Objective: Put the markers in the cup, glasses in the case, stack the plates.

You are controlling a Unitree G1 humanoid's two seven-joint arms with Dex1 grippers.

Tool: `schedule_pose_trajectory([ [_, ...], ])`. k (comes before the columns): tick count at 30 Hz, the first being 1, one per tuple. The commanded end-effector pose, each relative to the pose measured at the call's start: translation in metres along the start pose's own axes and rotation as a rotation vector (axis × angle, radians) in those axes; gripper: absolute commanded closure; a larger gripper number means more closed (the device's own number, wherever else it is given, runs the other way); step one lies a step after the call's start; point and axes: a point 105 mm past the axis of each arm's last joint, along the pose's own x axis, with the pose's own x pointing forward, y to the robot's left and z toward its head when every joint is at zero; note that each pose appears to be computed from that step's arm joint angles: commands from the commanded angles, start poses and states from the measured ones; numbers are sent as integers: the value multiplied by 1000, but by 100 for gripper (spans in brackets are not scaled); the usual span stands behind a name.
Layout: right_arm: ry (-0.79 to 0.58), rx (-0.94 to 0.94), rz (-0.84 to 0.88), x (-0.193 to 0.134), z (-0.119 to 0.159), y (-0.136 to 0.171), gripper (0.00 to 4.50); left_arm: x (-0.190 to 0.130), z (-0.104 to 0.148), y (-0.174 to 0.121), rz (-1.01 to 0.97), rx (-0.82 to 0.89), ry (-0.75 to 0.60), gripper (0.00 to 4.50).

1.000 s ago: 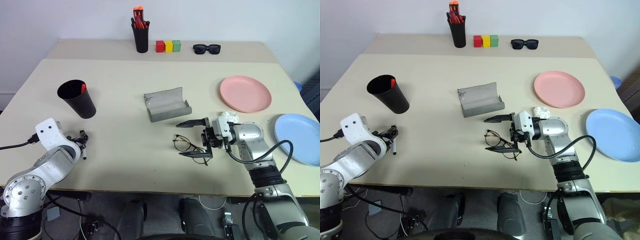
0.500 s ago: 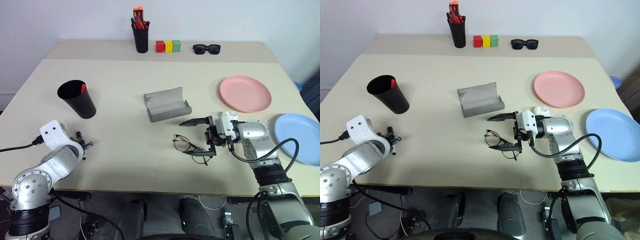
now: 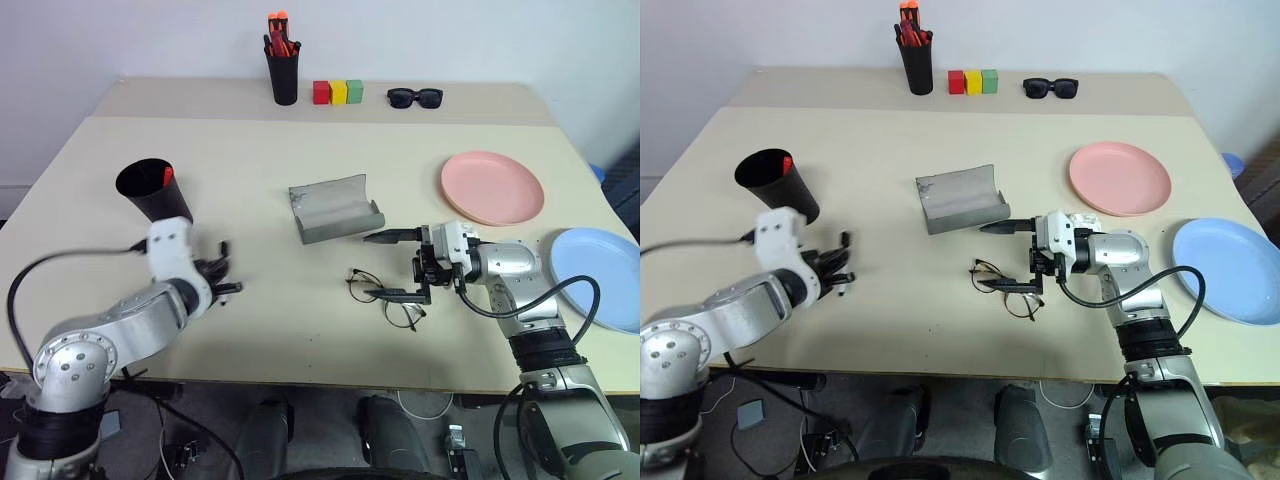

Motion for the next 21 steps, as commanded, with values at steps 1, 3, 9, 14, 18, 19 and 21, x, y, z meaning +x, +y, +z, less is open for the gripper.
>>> schedule_pose_trajectory([
  [1,-108,-24,-102,0,28,-16,3,1,26,-21,-121,168,-103,444],
  [3,-164,-14,-131,3,36,-19,3,3,45,-22,-115,198,-200,444],
  [9,-335,-3,-149,22,67,-24,3,1,121,13,238,293,-630,444],
  [14,-425,13,-128,39,83,-29,3,-6,140,36,457,385,-831,444],
  [18,-469,27,-115,47,88,-30,3,-6,144,54,572,388,-894,444],
  [19,-469,26,-111,49,88,-30,3,-6,145,59,598,391,-902,444],
  [21,-462,25,-106,49,85,-29,3,-6,144,65,629,400,-906,444],
])
